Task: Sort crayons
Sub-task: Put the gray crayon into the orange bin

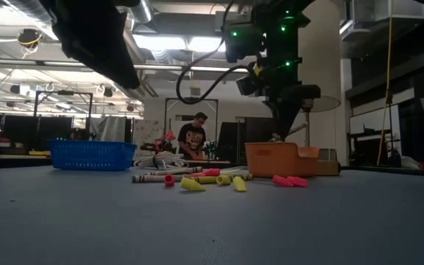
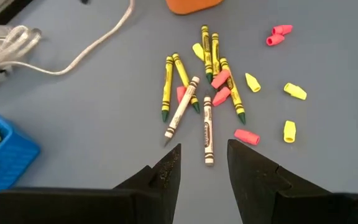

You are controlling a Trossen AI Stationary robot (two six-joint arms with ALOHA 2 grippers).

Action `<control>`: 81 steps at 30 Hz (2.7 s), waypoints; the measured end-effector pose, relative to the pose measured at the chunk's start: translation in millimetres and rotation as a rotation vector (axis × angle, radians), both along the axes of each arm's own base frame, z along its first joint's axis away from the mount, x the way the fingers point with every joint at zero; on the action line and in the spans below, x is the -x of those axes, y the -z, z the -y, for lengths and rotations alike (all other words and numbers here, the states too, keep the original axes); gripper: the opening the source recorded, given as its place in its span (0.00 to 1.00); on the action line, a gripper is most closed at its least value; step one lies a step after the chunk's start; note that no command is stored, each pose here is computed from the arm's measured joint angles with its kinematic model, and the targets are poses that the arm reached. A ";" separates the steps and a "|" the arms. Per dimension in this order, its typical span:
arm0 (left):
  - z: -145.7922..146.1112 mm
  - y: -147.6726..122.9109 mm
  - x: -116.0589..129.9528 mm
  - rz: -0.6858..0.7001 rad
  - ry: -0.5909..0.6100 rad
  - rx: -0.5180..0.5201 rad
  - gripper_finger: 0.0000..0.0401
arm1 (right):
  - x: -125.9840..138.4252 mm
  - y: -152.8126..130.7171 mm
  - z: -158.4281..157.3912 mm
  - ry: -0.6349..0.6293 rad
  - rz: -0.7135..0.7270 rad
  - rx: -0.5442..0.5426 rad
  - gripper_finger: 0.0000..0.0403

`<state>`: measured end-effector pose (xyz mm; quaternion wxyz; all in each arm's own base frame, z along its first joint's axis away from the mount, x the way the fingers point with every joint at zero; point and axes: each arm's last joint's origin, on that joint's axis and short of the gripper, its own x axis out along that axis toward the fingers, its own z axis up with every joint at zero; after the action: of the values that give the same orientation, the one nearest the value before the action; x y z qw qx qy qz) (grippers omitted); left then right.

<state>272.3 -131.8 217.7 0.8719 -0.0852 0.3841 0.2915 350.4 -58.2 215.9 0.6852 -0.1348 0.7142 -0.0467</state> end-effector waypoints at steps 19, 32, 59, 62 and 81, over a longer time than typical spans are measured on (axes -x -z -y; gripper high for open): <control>-21.5 -0.2 -12.7 -0.011 -0.035 0.030 0.29 | -3.9 -0.3 6.1 0.016 0.048 0.023 0.37; -45.7 -3.8 -33.0 -0.005 0.055 0.055 0.29 | 1.6 0.0 5.3 0.018 -0.010 0.015 0.37; -70.1 47.8 -62.0 -0.190 0.143 0.163 0.29 | 75.1 -95.9 -7.9 0.217 0.143 -0.011 0.37; -69.6 57.1 -63.7 -0.221 0.148 0.178 0.29 | 86.3 -108.9 -9.6 0.235 0.198 -0.008 0.37; -69.0 89.9 -71.4 -0.306 0.165 0.250 0.29 | 181.4 -75.3 -24.4 0.424 0.274 -0.012 0.37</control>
<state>343.7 -62.8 127.8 0.8069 -0.1156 0.5509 0.1789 169.0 -33.8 291.2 0.7512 0.0295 0.6274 -0.2029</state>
